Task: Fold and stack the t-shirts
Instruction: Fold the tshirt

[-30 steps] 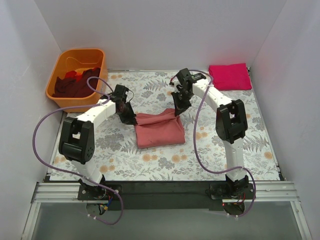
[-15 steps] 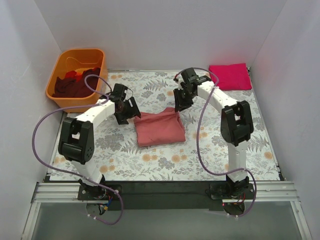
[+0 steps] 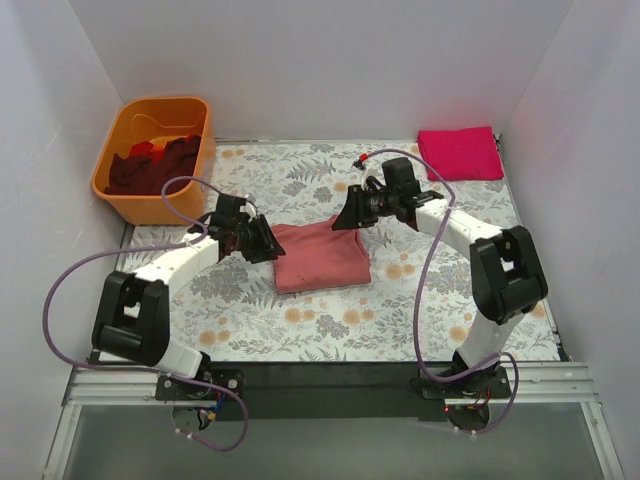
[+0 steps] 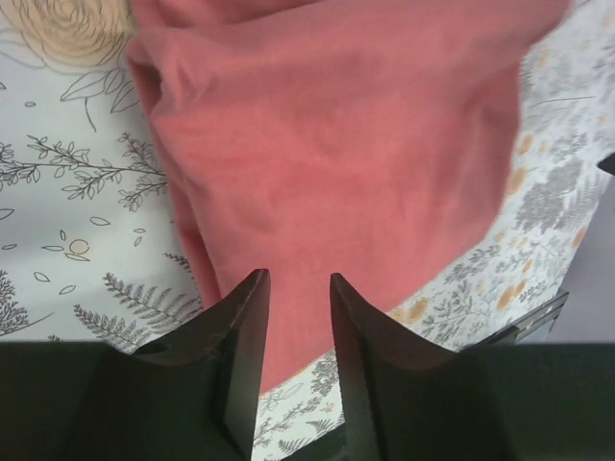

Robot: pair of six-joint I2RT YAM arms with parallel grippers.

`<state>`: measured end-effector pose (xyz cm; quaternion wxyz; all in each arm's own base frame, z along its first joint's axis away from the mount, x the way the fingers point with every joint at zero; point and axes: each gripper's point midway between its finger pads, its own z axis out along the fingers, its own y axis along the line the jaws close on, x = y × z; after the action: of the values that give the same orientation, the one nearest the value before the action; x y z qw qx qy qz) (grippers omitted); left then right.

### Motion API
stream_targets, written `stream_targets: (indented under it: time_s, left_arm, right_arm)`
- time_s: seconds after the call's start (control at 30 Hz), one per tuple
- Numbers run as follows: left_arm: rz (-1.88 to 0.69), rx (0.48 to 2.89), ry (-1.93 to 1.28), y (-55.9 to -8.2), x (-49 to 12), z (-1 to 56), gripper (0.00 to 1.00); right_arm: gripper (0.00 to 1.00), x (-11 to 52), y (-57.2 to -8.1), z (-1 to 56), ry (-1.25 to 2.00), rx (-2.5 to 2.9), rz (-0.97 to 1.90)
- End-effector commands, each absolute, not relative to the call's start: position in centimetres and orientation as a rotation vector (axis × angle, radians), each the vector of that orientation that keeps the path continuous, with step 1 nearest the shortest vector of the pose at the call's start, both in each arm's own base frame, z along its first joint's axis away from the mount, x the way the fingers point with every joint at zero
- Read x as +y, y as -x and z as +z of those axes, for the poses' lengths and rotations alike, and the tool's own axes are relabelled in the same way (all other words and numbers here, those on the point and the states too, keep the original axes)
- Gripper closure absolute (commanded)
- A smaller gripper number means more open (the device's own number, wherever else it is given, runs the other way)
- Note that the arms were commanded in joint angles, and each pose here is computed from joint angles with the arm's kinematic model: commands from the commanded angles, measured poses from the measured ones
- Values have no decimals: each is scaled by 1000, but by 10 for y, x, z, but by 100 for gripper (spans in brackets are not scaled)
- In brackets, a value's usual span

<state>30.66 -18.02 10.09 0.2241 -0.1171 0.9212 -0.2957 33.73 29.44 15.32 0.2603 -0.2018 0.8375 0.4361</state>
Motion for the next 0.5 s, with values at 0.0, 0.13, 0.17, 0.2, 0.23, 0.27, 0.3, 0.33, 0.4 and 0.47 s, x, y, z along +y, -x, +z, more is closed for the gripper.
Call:
stream_targets:
  time_s: [0.0,0.13,0.17,0.2,0.23,0.27,0.3,0.33,0.4,0.47]
  left_arm:
    - [-866,2518,302,-327,-191,96,71]
    - [-793,2466,321,-335,-182,103,49]
    - [-750,2448,303,-337,-176,103,45]
    - [-672,2416,326,-342,-163,104,40]
    - [-640,2404,321,-345,-158,104,33]
    - [-611,2396,323,-347,-153,102,31]
    - [-574,2377,326,-354,-145,101,30]
    - [-560,2389,329,-354,-142,93,29]
    - [-546,2392,320,-361,-139,86,28]
    - [-562,2421,291,-366,-144,73,27]
  right_arm:
    - [62,322,-340,167,626,2102,1428]
    - [58,312,-355,156,688,2059,1302]
    - [57,302,-362,154,675,2057,1273]
    - [54,294,-367,151,670,2057,1249]
    - [53,287,-370,147,660,2062,1234]
    - [52,274,-378,143,651,2061,1207]
    - [50,269,-382,141,650,2059,1195]
    - [49,266,-384,136,651,2065,1193]
    - [48,260,-391,132,676,2057,1175]
    - [46,257,-396,121,692,2073,1173]
